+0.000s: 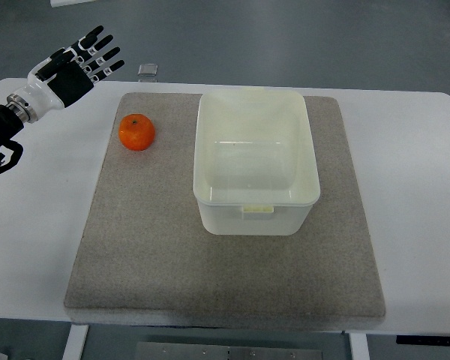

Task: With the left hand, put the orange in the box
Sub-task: 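Move the open left hand toward the orange beside the box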

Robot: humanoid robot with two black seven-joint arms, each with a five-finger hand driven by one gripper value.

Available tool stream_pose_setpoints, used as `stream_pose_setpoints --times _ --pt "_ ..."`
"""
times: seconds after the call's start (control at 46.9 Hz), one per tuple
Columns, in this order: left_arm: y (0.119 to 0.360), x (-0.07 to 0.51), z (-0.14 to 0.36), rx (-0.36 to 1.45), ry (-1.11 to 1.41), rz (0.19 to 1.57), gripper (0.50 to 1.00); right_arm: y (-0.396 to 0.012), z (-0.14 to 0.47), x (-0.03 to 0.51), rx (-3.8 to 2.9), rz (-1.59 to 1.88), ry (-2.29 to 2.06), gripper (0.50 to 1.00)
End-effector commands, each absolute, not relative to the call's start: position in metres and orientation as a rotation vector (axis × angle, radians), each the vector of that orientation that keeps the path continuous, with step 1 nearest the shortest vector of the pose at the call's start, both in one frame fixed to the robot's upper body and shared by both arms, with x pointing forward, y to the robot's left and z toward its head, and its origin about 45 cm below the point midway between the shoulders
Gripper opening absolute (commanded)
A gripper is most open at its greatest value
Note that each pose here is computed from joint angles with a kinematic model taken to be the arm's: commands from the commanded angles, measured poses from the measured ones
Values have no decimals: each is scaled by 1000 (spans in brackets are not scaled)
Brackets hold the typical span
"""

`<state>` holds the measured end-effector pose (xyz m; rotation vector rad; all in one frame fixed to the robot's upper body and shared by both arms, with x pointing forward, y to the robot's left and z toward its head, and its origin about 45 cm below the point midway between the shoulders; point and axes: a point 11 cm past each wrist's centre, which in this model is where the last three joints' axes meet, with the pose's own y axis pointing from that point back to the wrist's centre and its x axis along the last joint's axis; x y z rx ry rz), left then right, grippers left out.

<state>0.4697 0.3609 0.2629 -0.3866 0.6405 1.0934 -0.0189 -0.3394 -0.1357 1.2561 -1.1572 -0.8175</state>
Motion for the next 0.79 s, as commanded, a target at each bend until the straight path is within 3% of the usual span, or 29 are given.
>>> stream_pose_setpoints --times 0.0,0.598,0.768 --pt "362 470 264 -393 638 1096 992 -339 -136 -19 1256 -817 -1157 930" --pt "379 472 271 -376 620 1153 994 -339 -136 -19 1256 -817 -1157 932" --pt "386 469 274 -178 500 1154 992 -339 -136 -19 1256 -817 -1157 932"
